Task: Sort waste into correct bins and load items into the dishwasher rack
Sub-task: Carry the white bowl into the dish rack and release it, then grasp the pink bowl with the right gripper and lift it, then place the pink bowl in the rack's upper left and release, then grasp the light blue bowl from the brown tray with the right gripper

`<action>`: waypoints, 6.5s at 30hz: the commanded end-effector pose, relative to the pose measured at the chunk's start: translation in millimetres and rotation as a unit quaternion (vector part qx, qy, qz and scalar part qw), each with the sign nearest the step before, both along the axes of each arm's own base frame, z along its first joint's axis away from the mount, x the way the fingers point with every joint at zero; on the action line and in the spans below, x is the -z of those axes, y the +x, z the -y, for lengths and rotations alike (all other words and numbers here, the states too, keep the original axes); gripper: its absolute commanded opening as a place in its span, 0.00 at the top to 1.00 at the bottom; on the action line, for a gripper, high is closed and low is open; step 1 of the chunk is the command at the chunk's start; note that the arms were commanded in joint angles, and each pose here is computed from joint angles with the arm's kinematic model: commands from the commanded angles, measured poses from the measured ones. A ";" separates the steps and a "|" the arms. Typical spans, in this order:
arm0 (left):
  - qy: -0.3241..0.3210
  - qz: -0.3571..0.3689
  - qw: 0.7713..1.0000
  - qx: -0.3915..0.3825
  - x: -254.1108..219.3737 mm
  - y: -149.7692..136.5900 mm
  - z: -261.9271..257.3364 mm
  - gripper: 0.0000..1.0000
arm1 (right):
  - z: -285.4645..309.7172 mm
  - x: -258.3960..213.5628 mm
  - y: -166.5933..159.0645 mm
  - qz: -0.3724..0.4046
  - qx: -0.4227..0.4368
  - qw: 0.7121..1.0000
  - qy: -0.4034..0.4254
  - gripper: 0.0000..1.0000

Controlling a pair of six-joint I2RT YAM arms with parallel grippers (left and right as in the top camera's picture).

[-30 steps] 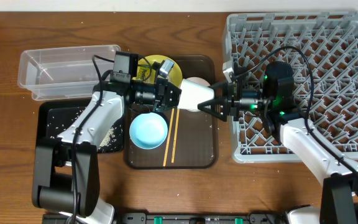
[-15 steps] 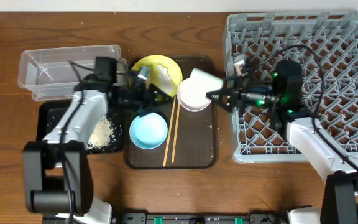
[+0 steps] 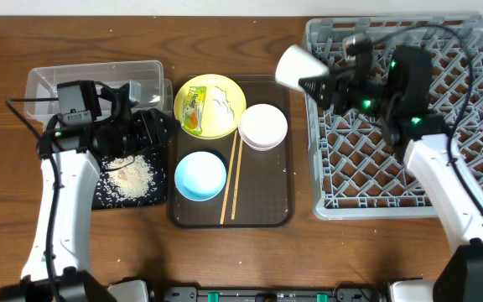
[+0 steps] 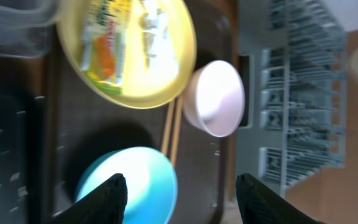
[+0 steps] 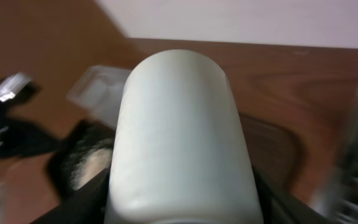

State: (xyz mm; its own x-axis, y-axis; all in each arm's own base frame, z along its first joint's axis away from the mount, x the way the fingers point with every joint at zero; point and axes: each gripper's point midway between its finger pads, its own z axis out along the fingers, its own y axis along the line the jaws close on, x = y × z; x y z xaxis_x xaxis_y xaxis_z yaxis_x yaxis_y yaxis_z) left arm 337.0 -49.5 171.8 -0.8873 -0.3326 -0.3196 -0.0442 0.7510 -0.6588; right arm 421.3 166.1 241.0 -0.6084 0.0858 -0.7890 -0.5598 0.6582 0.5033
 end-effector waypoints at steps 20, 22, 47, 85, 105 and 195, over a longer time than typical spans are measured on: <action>0.080 -0.007 0.996 -0.032 8.4 -1.8 -24.9 0.41 | 206.9 40.4 -91.0 -0.316 0.344 0.802 -0.373 0.99; 0.080 -0.007 0.996 -0.032 8.4 -1.8 -24.8 0.41 | 218.7 47.4 -100.3 -0.336 0.352 0.788 -0.377 0.99; 0.077 -0.022 0.996 -0.032 11.3 -7.6 -23.8 0.36 | 218.4 126.2 -113.8 -0.396 0.333 0.799 -0.305 0.01; 0.197 -0.117 0.967 -0.109 39.7 -34.7 -69.6 0.32 | -55.4 183.3 -2.0 -0.210 0.100 0.926 -0.298 0.43; 0.196 -0.118 0.967 -0.109 39.8 -35.0 -69.4 0.32 | -34.5 159.8 13.6 -0.189 0.156 0.921 -0.301 0.99; 0.283 -0.200 0.915 -0.208 49.9 -67.4 -116.5 0.21 | -88.4 75.8 -17.4 -0.105 0.010 0.964 -0.242 0.51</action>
